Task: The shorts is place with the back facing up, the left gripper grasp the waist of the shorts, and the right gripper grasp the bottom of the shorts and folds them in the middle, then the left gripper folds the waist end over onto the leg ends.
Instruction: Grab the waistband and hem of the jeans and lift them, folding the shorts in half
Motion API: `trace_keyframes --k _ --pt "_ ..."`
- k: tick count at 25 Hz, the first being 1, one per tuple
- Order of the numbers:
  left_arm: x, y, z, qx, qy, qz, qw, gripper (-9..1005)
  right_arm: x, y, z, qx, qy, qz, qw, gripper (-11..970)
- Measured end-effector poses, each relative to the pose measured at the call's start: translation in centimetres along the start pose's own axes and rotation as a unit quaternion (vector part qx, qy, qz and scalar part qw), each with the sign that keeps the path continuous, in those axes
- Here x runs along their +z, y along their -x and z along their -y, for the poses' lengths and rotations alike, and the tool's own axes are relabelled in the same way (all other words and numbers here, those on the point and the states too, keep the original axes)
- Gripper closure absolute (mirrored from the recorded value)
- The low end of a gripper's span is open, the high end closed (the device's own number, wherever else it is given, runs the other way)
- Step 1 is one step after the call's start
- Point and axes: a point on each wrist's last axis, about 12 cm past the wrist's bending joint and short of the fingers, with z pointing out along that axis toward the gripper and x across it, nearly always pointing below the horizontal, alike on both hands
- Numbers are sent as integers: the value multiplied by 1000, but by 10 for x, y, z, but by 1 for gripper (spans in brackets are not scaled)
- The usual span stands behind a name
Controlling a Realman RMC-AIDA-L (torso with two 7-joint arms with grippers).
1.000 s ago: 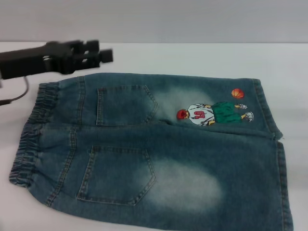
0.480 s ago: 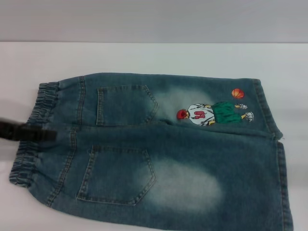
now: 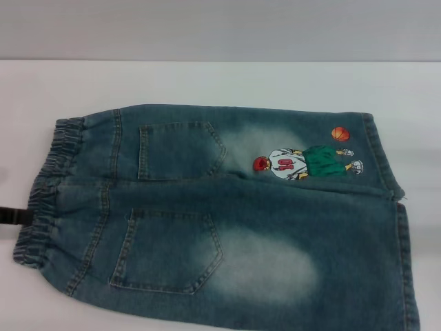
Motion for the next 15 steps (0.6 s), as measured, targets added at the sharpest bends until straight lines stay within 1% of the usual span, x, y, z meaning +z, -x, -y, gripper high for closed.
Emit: trace_keyframes --k 4,9,15 --pt "-4 -7 -6 -13 18 0 1000 246 1 0 0 -1 1 -1 1000 366" --pt "1 -15 -7 -25 26 -16 999 246 2 0 0 0 1 0 1000 365" --pt "5 -19 -7 -32 25 -17 999 246 2 0 -1 -1 3 -2 1000 365"
